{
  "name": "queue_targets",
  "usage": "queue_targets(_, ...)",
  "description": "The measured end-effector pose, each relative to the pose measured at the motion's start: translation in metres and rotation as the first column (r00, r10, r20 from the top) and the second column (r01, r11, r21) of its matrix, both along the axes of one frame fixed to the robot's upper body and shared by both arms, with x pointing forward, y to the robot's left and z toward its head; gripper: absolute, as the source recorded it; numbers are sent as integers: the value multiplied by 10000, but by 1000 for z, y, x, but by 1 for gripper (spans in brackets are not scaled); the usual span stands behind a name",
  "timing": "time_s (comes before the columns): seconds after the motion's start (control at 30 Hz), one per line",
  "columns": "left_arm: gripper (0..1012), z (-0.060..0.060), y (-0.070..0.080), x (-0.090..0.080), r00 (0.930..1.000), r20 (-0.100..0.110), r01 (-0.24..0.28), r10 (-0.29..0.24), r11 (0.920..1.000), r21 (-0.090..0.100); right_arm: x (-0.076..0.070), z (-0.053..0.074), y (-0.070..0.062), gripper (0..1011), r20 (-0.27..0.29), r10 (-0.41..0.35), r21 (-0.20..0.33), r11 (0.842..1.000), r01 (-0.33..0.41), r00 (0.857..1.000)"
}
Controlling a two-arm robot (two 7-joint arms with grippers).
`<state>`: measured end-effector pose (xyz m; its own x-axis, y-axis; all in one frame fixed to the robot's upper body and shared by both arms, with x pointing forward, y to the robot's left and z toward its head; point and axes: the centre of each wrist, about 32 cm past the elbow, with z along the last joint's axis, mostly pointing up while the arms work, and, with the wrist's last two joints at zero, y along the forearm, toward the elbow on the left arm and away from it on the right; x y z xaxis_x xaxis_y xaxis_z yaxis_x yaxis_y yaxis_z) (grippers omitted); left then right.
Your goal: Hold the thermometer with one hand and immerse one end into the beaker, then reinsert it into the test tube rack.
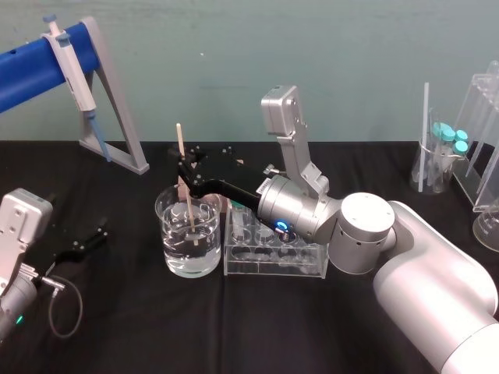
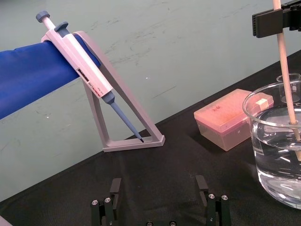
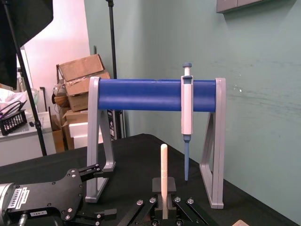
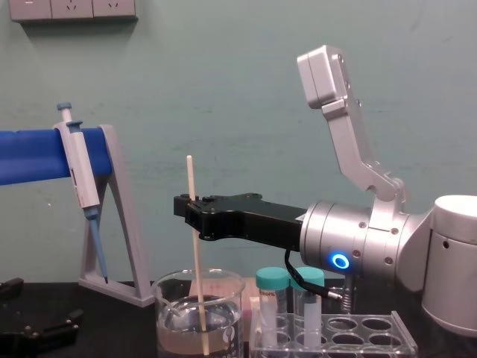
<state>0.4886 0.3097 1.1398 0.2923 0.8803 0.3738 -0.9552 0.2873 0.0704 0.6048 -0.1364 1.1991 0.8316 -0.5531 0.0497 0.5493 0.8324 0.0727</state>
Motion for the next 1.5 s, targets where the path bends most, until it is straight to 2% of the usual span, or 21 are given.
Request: queue_targets(1.5,1004,0,0,0,10000,0,0,0,10000,0,0,0,0,53,0,-5,1,10000,5,10000)
